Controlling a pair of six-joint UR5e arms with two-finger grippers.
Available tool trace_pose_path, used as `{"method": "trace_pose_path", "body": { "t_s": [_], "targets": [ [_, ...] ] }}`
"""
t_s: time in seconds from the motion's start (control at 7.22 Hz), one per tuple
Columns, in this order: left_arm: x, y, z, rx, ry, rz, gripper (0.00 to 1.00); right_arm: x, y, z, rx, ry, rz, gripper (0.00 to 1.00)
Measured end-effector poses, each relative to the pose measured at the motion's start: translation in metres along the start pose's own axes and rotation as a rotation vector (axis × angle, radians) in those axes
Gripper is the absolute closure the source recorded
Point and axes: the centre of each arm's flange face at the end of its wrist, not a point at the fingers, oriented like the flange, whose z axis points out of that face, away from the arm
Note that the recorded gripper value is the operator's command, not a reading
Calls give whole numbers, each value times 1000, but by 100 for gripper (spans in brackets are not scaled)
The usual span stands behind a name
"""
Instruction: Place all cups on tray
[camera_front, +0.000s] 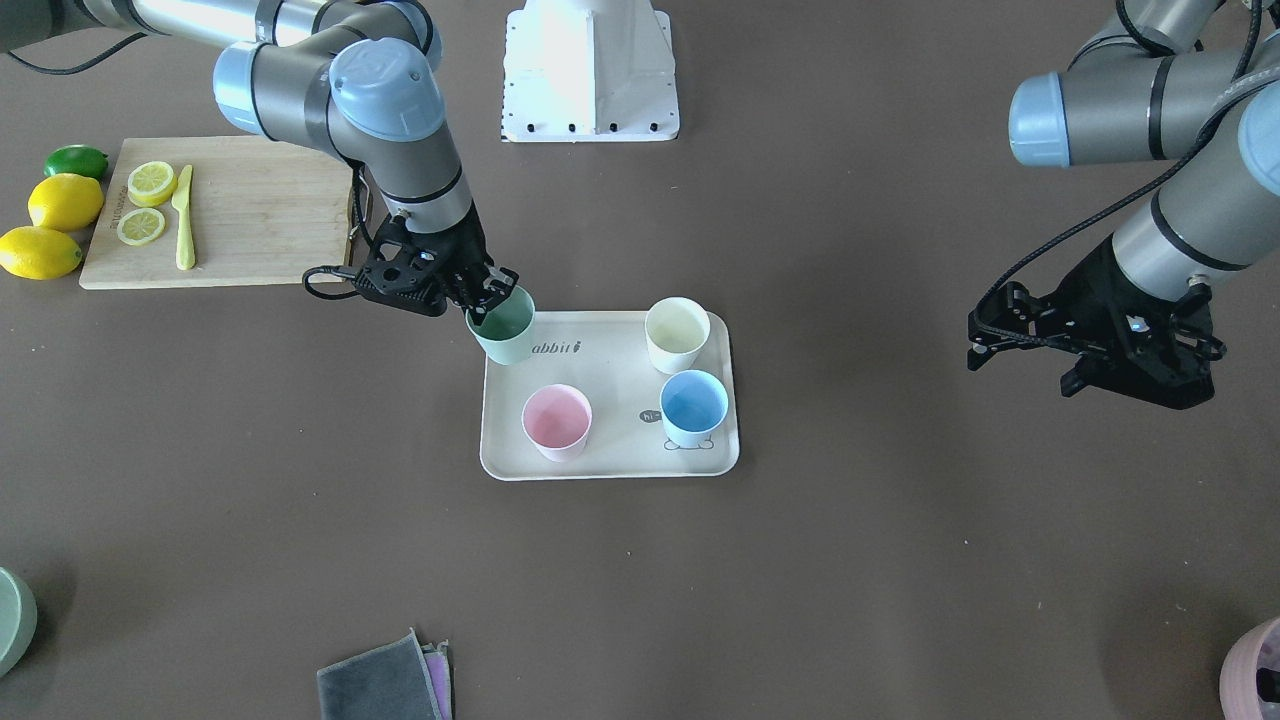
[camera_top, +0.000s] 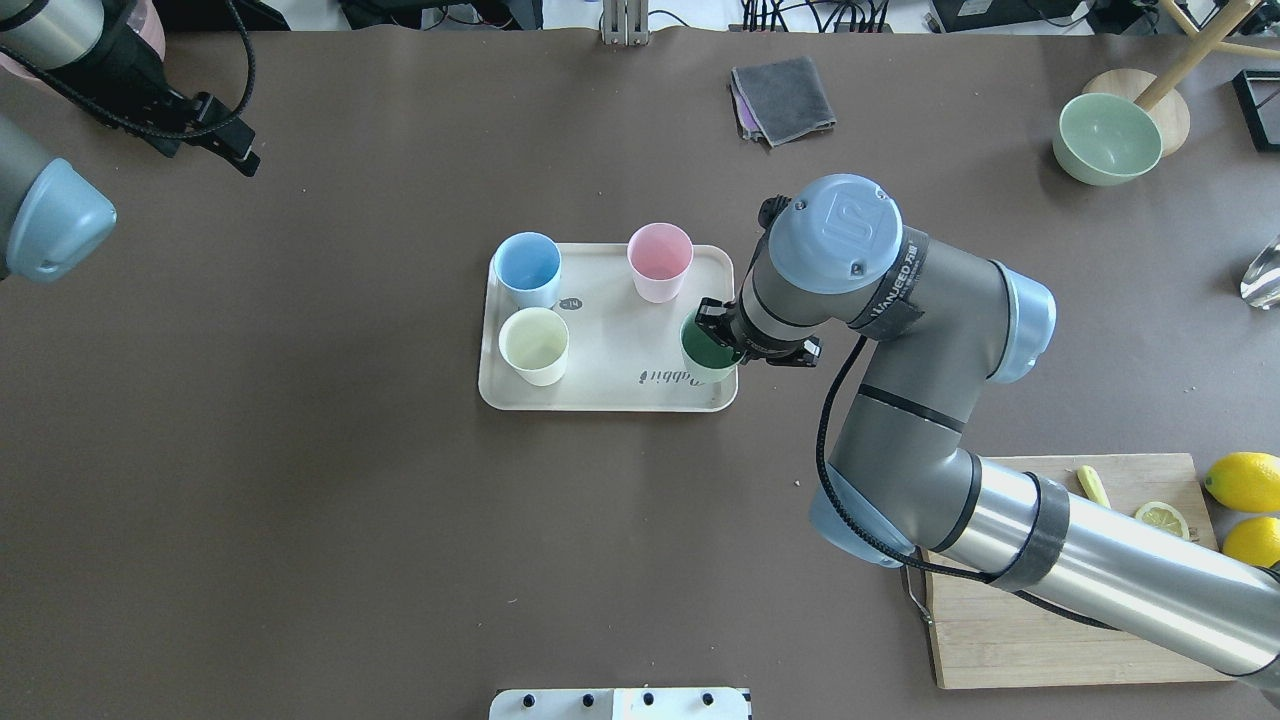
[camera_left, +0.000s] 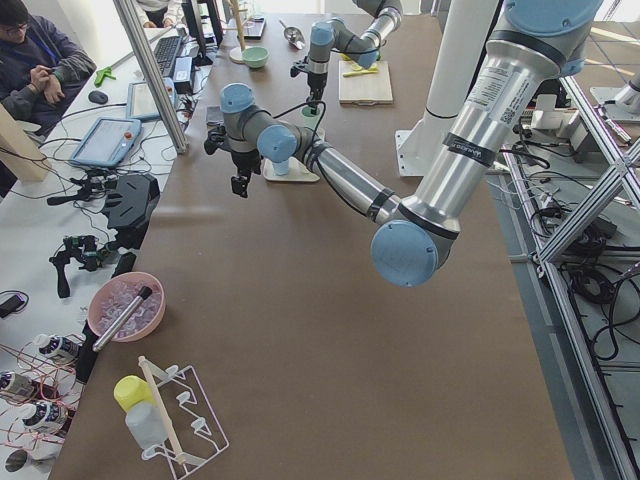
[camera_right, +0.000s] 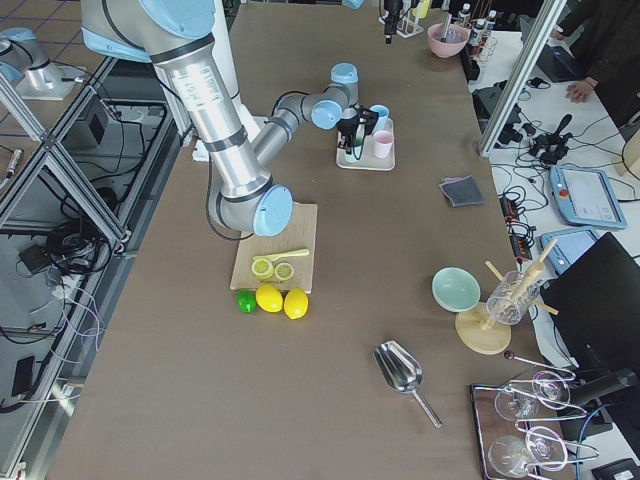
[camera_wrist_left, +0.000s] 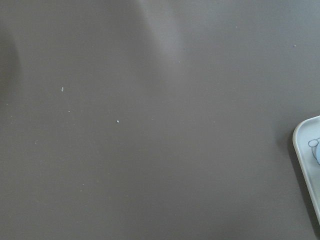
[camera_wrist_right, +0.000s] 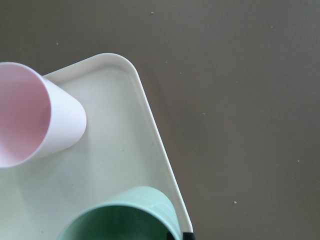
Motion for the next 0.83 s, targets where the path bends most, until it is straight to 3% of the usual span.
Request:
{"method": "trace_pose_path", "body": {
  "t_s": [0.14,0.55,0.83],
  "targets": [
    [0,0,0,0,0,1,2,-8,2,3,0,1,0,0],
    [-6,5,3,-6,-5,-1,2,-16,-9,-5,11,-9,2,0],
    [-37,12,-9,6,-26,-10,1,10,-68,-46,2,-3,-21,0]
  ]
}}
